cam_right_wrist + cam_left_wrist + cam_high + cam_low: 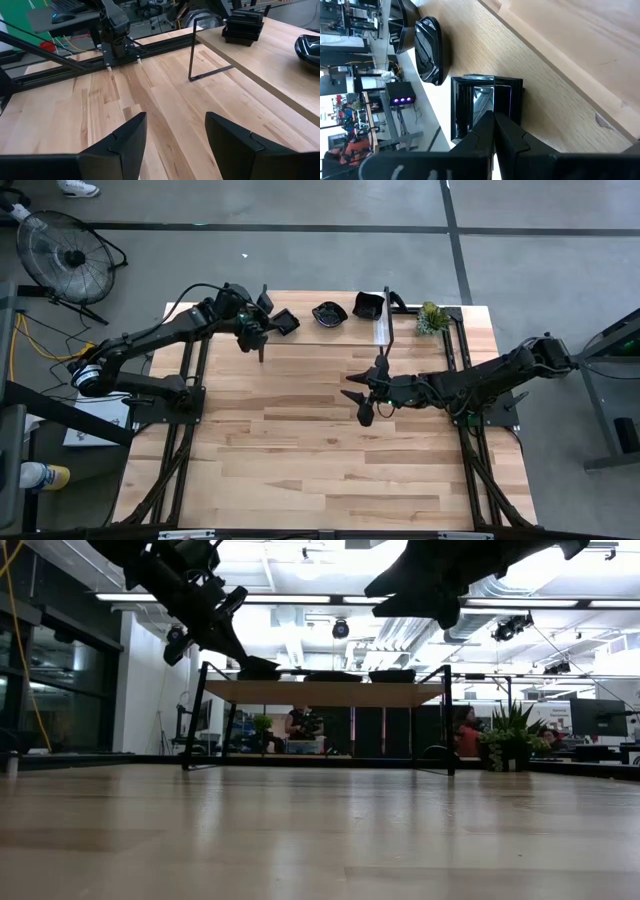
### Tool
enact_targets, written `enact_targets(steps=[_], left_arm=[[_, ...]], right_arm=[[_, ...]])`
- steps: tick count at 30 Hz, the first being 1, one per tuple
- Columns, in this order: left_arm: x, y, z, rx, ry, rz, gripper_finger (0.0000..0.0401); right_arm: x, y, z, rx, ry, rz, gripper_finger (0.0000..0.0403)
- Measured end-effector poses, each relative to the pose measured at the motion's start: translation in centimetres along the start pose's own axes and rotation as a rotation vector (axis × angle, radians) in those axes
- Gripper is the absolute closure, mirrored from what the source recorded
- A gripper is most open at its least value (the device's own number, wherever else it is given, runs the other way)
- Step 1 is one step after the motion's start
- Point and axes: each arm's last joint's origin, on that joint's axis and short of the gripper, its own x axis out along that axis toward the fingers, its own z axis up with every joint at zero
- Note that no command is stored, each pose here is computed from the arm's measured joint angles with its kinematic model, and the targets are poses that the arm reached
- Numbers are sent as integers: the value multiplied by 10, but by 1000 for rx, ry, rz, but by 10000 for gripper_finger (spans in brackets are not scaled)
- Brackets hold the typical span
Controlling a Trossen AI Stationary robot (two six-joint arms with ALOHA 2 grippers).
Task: Pick & Place Mini shaped plates
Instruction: Stack the square plate on top of the other square plates on the shelf, then return to Home Position
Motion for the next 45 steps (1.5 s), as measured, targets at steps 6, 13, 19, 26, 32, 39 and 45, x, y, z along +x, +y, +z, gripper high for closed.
enact_targets(steps=[6, 13, 19, 26, 32, 39, 45], left_arm=[[0, 0, 0, -4, -4, -1, 399], [0, 0, 0, -5, -4, -1, 398], [0, 0, 0, -7, -1, -1, 360], [0, 0, -1, -7, 19, 0, 325], [-4, 1, 0, -37, 23, 12, 323], [-24, 5, 4, -363, 1, 81, 322], [-49, -2, 14, -535, -162, 4, 322]], right_arm=[[0, 0, 0, -1, -1, -3, 206], [0, 0, 0, -1, -1, -3, 206], [0, 0, 0, -1, -1, -3, 206], [0, 1, 0, -1, 0, -1, 206], [0, 1, 0, -8, 3, 10, 206], [-7, 0, 5, -39, -4, 53, 206], [-38, -12, 20, -86, -1, 26, 206]])
